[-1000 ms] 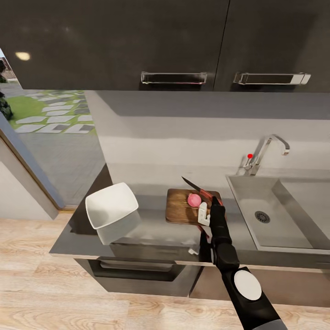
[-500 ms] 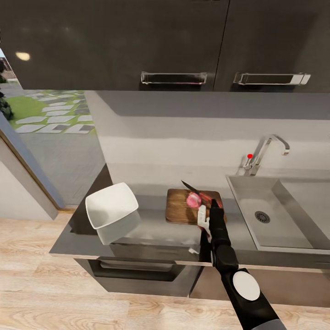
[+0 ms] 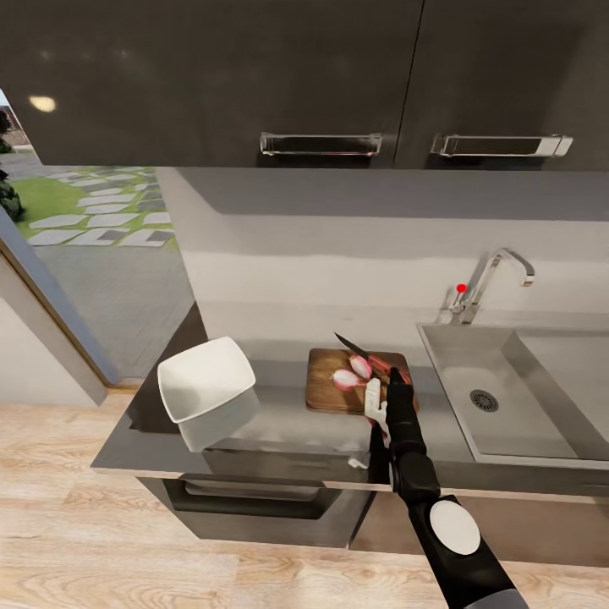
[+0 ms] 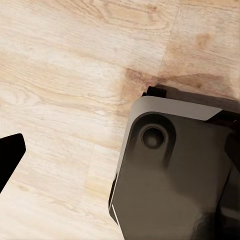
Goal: In the kitchen, take the Vidalia onion out of the sink, dice it on the chopping board with the paring knife, put the diced onion into the bowl on the countertop, then place both the paring knife and the chopping board into the sink.
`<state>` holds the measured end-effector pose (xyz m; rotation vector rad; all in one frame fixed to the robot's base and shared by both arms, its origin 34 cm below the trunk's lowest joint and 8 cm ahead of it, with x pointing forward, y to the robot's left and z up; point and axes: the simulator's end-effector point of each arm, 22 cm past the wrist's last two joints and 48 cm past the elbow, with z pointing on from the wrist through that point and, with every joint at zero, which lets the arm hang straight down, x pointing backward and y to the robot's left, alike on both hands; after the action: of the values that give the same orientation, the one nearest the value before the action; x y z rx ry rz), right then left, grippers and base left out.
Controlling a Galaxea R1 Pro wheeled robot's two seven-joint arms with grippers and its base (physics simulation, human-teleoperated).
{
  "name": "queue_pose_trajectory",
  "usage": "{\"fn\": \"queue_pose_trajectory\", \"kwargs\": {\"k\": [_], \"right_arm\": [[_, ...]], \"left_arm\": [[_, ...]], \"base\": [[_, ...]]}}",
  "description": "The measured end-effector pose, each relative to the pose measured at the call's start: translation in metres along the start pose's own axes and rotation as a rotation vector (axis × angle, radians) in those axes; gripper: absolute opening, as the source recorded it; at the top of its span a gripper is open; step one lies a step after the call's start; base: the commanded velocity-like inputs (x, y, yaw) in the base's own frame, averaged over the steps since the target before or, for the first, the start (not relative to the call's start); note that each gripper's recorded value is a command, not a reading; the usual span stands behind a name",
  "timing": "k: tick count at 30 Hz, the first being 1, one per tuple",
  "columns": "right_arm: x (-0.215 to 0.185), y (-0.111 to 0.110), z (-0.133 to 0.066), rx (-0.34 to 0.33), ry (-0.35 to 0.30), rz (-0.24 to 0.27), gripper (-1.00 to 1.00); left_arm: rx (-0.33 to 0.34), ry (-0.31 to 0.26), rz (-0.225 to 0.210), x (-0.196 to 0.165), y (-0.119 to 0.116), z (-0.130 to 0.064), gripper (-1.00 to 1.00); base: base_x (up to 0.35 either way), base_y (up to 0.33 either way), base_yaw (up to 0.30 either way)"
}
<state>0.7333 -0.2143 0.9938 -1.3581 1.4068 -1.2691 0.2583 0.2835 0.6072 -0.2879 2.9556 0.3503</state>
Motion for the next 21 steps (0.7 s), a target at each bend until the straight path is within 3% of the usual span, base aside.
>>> {"fn": "queue_pose_trajectory", "kwargs": {"k": [21], "right_arm": [[0.0000, 0.0000, 0.0000, 0.000, 0.000, 0.000, -1.00]], "left_arm": [[0.000, 0.000, 0.000, 0.0000, -0.0001, 0.0000, 1.00]], "base": [[0.000, 0.000, 0.000]]}}
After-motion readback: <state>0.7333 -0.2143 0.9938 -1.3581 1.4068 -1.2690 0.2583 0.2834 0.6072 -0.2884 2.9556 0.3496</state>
